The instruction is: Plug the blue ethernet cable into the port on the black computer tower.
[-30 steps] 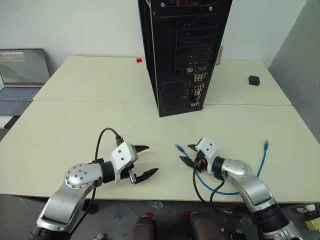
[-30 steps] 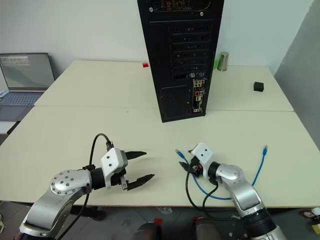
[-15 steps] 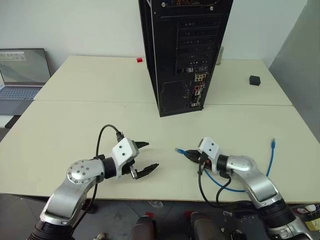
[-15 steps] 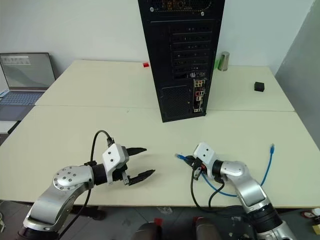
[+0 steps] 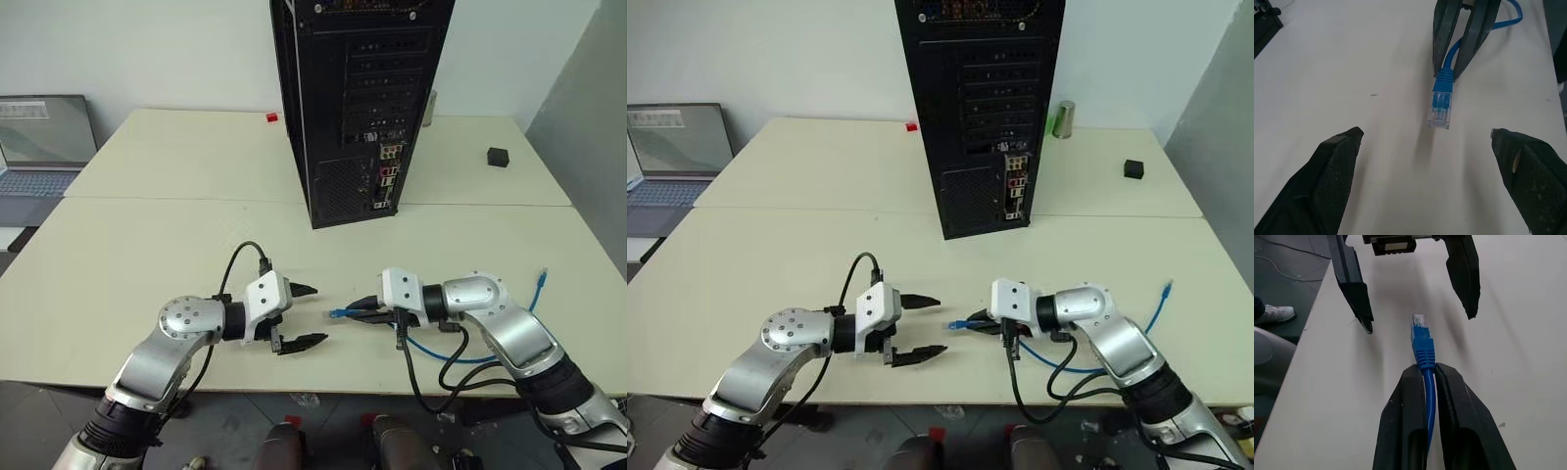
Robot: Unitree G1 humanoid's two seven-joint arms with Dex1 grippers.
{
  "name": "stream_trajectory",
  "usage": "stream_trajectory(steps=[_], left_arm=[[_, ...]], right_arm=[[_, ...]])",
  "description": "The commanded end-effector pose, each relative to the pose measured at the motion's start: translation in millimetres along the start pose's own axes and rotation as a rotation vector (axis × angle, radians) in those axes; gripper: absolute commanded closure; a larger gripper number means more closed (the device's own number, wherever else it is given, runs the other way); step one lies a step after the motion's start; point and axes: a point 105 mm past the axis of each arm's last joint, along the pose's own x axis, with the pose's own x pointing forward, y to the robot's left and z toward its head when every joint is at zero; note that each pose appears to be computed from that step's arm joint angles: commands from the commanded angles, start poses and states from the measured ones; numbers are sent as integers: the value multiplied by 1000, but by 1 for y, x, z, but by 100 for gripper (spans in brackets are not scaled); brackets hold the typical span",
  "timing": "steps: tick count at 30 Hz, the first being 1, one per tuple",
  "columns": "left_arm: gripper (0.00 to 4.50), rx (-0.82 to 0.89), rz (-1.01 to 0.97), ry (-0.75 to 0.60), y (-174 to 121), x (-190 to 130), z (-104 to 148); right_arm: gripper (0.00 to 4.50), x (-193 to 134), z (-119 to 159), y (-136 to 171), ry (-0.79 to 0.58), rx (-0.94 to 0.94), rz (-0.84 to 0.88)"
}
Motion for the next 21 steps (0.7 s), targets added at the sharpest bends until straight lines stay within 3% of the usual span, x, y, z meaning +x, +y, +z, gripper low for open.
stream_trajectory(steps=[1, 17, 21], left_arm=[[65, 28, -60, -31, -5, 2, 8], [399, 35, -48, -26, -5, 7, 5], [422, 38, -43, -25, -5, 9, 4]], right_arm=[[448, 2, 13, -1, -32, -59, 21], [448, 6, 13, 1, -28, -71, 35], [448, 6, 12, 1, -24, -73, 37]])
